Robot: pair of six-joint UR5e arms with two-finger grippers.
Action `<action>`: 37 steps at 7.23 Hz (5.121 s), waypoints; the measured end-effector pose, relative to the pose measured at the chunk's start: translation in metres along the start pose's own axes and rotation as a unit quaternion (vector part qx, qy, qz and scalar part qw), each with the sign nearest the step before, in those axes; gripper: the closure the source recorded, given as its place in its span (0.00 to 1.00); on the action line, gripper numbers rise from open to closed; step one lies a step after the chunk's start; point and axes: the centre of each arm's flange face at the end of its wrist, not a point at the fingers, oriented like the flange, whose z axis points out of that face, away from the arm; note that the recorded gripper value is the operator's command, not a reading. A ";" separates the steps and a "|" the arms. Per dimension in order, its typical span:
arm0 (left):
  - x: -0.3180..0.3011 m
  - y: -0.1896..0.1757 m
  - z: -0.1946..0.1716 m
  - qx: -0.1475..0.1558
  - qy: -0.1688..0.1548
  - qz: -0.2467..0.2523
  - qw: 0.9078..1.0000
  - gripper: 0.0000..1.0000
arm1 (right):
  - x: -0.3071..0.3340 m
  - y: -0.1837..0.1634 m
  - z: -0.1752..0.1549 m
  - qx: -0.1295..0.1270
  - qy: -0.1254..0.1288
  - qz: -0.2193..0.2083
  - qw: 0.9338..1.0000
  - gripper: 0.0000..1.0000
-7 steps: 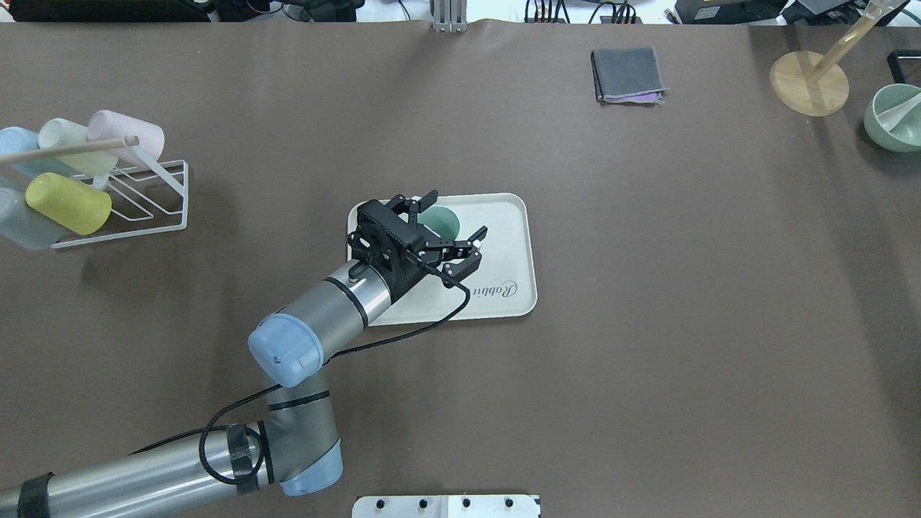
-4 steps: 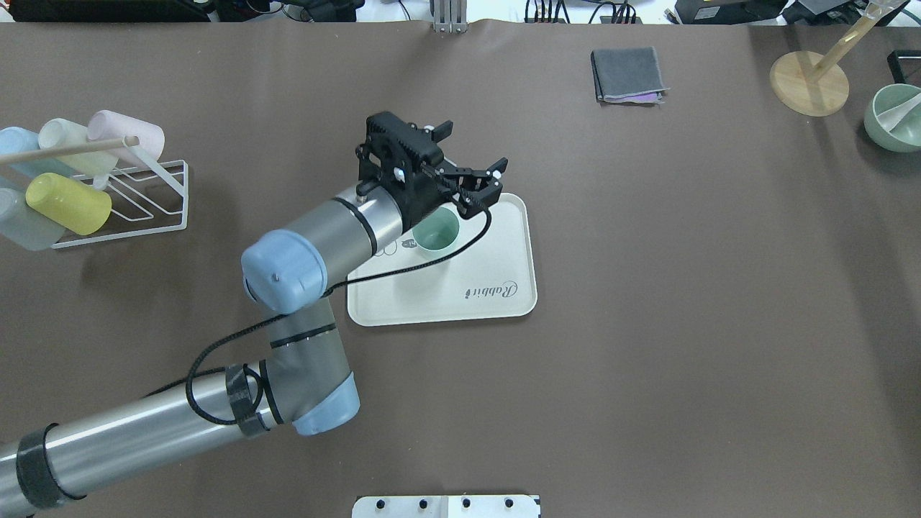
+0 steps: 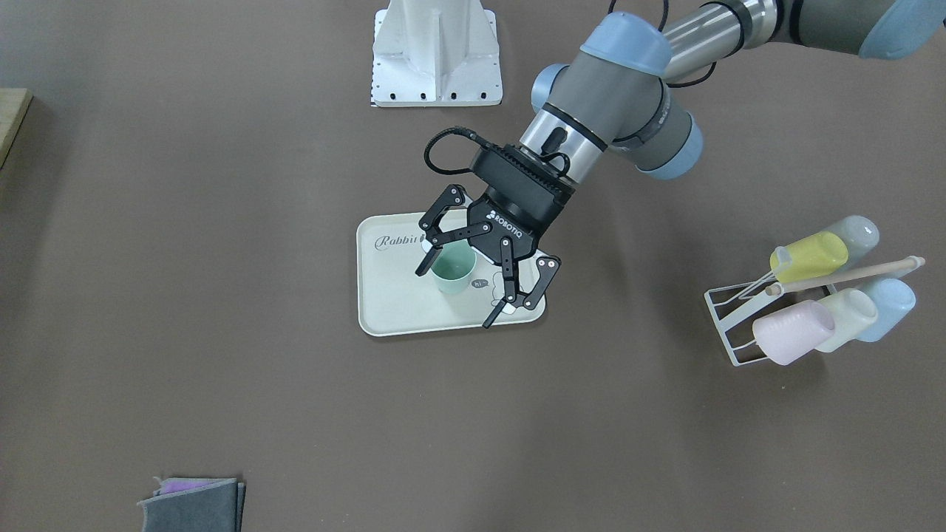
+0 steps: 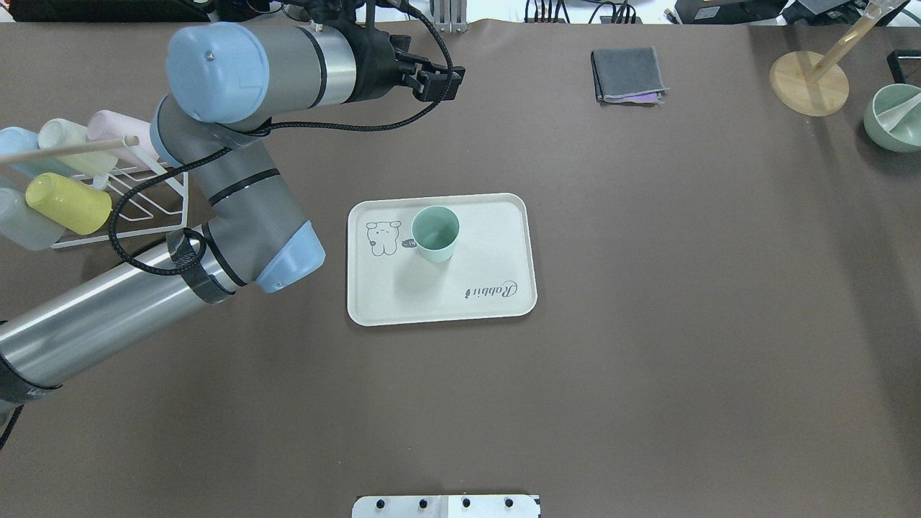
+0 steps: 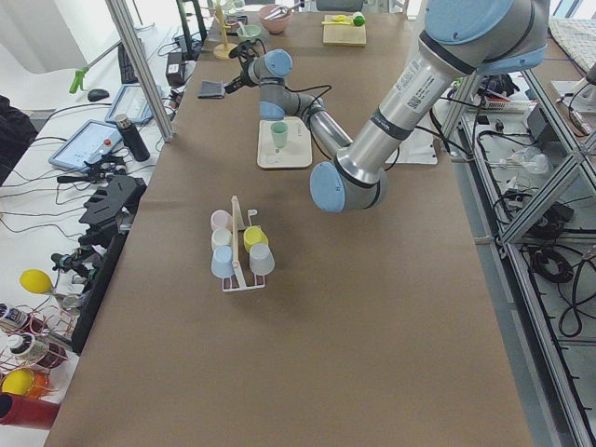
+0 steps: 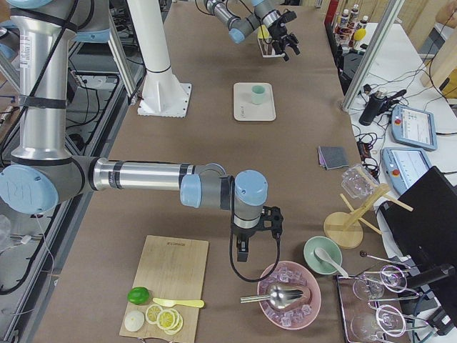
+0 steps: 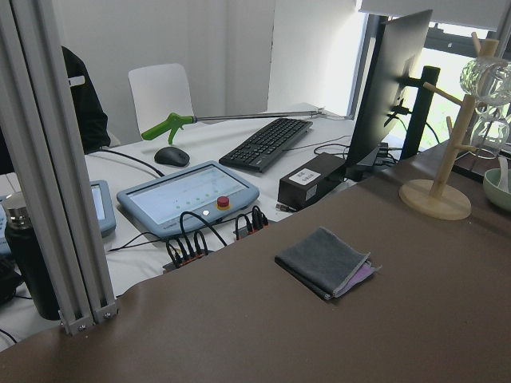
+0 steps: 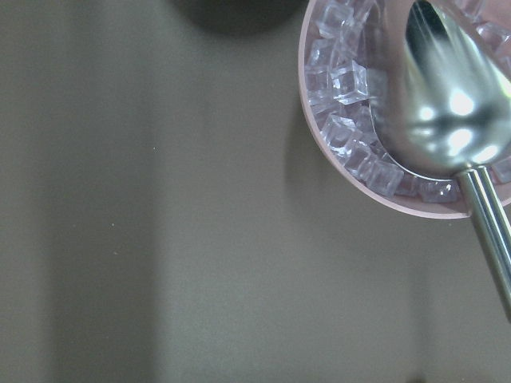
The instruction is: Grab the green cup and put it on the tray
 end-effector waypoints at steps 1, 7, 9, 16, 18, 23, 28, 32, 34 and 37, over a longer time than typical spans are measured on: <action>0.002 -0.004 -0.011 -0.046 0.000 -0.014 0.999 0.02 | -0.001 0.000 -0.001 0.001 0.000 0.000 1.000 0.00; -0.155 0.026 -0.115 -0.228 -0.070 -0.025 0.971 0.02 | -0.004 -0.002 -0.005 0.005 0.000 -0.006 1.000 0.00; -0.212 0.019 -0.157 -0.248 -0.072 -0.051 0.965 0.02 | -0.004 -0.002 -0.005 0.005 0.000 -0.006 1.000 0.00; -0.472 0.133 -0.335 -0.395 -0.137 -0.130 0.899 0.02 | -0.006 -0.003 -0.004 0.005 -0.001 -0.008 1.000 0.00; -0.526 0.202 -0.378 -0.430 -0.123 -0.136 0.884 0.02 | -0.008 -0.004 -0.003 0.005 -0.001 -0.012 1.000 0.00; -0.553 0.300 -0.455 -0.437 -0.137 -0.191 0.868 0.02 | -0.006 0.000 0.002 0.020 0.000 -0.028 0.999 0.00; -0.543 0.282 -0.446 -0.427 -0.136 -0.160 0.879 0.02 | -0.005 0.000 0.005 0.016 -0.004 -0.018 1.000 0.00; -0.537 0.274 -0.443 -0.425 -0.136 -0.151 0.882 0.02 | -0.004 0.001 0.007 0.016 -0.004 -0.018 1.000 0.00; -0.537 0.276 -0.443 -0.427 -0.136 -0.152 0.881 0.02 | -0.003 0.001 0.007 0.016 -0.003 -0.018 1.000 0.00; -0.544 0.286 -0.446 -0.438 -0.147 -0.155 0.873 0.02 | -0.001 0.001 0.009 0.014 -0.003 -0.016 1.000 0.00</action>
